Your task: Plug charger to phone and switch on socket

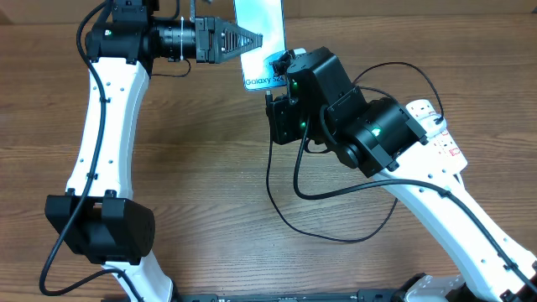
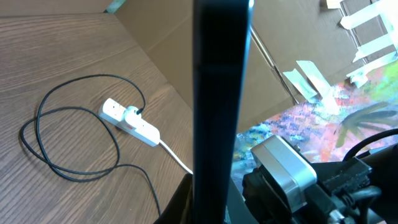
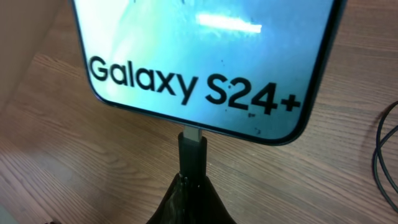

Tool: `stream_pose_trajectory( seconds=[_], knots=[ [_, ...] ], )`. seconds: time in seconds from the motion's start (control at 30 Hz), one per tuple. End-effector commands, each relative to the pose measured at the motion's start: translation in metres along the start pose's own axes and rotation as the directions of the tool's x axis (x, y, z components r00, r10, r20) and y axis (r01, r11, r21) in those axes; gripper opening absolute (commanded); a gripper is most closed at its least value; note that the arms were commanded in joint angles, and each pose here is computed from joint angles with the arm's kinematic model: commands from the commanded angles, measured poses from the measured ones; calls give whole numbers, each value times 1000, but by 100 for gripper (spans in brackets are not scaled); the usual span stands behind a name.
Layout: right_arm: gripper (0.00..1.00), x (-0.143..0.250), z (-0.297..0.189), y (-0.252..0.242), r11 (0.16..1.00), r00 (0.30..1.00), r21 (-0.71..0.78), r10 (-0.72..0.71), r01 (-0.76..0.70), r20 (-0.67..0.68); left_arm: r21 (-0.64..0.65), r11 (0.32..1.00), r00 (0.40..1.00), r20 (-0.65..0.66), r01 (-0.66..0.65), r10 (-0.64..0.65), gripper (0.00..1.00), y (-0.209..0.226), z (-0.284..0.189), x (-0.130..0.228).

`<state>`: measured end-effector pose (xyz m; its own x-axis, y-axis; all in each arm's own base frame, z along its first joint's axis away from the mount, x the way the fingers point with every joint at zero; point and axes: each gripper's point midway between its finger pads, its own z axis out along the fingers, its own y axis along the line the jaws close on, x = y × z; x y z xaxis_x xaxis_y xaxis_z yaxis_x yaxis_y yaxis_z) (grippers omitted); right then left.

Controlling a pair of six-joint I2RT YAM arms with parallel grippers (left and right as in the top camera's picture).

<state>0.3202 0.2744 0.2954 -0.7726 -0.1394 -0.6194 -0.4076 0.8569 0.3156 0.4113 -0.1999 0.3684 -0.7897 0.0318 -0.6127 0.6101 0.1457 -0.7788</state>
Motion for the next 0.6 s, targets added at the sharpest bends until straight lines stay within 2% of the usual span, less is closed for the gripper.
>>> stream_pose_trajectory(
  seconds=[0.0, 0.57],
  knots=[
    [4, -19, -16, 9, 1000, 998, -29, -1, 3, 63, 49, 997, 998, 1, -60, 60, 4, -15, -2, -2],
    [4, -19, -17, 10, 1000, 998, -29, -1, 3, 60, 89, 994, 998, -2, -63, 64, 4, -22, -3, -2]
  ],
)
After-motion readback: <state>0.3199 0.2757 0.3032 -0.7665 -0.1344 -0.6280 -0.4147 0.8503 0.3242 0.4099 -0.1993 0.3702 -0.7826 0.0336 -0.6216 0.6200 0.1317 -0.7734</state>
